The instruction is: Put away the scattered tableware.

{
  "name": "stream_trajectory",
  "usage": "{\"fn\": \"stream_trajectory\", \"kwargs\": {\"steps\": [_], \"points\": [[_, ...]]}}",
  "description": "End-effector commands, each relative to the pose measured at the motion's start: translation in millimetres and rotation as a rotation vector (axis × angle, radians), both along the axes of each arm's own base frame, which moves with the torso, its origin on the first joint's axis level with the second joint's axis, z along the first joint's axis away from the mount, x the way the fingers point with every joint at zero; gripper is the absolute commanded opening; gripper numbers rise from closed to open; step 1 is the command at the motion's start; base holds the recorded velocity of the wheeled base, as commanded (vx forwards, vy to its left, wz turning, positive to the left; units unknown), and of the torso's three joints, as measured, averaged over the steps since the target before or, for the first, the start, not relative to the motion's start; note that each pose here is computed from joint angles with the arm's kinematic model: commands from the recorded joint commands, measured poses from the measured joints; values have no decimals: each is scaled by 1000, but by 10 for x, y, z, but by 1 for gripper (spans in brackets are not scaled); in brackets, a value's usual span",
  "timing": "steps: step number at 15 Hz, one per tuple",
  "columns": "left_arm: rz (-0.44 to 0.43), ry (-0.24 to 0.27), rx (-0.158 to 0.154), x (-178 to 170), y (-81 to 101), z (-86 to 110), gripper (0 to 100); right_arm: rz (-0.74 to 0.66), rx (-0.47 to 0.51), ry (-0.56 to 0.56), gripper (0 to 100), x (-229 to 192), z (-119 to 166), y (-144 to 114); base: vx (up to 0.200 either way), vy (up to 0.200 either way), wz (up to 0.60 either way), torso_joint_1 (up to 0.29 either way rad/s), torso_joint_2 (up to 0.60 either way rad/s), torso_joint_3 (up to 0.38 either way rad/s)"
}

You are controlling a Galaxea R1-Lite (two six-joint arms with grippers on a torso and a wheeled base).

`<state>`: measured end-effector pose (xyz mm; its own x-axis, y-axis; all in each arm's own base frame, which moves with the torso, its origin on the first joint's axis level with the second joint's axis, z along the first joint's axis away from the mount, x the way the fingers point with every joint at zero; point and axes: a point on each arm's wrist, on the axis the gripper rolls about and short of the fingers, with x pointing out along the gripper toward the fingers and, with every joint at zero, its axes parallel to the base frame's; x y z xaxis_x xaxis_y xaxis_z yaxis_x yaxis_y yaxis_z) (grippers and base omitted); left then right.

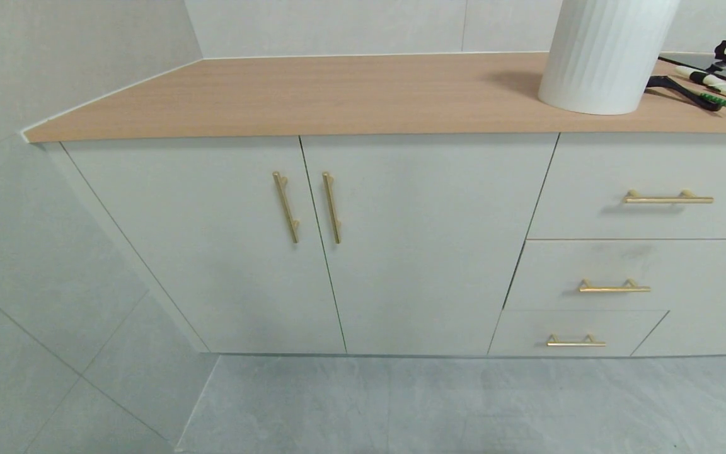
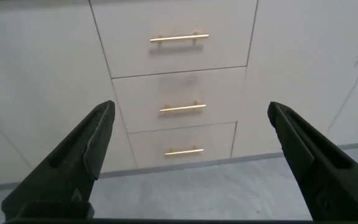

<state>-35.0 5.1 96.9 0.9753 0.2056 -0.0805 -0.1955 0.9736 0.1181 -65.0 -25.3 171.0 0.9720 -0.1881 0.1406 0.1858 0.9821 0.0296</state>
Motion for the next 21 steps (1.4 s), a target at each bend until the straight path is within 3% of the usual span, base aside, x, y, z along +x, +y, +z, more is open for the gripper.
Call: {"fn": "stream_trajectory", "kwargs": {"steps": [1, 2, 4, 7, 10, 12, 15, 16, 21], "points": [[13, -2, -3, 18, -2, -106, 100, -105, -20, 104, 100, 139, -135, 102, 0, 0, 0, 0, 0, 0], [14, -23, -16, 29, -2, -105, 100, -135, -15, 131, 100, 203, -242, 104, 0, 0, 0, 0, 0, 0], [12, -43, -46, 43, -3, -114, 100, -226, 48, 61, 100, 255, -282, 110, 0, 0, 0, 0, 0, 0], [14, -65, -106, 53, -3, -123, 100, -222, -57, 72, 100, 271, -589, 170, 0, 0, 0, 0, 0, 0], [-88, -113, -105, 106, -26, -168, 100, -195, -54, 82, 100, 405, -868, 173, 0, 0, 0, 0, 0, 0], [-197, -94, -94, 121, -50, -208, 100, -76, -9, 106, 100, 416, -909, 198, 0, 0, 0, 0, 0, 0], [-199, -95, -100, 121, -50, -208, 100, 63, -22, 114, 100, 422, -919, 228, 0, 0, 0, 0, 0, 0], [-199, -95, -100, 121, -50, -208, 100, 186, -43, 166, 100, 421, -964, 255, 0, 0, 0, 0, 0, 0], [-201, -93, -84, 121, -51, -208, 100, 187, -40, 153, 100, 424, -959, 254, 0, 0, 0, 0, 0, 0]]}}
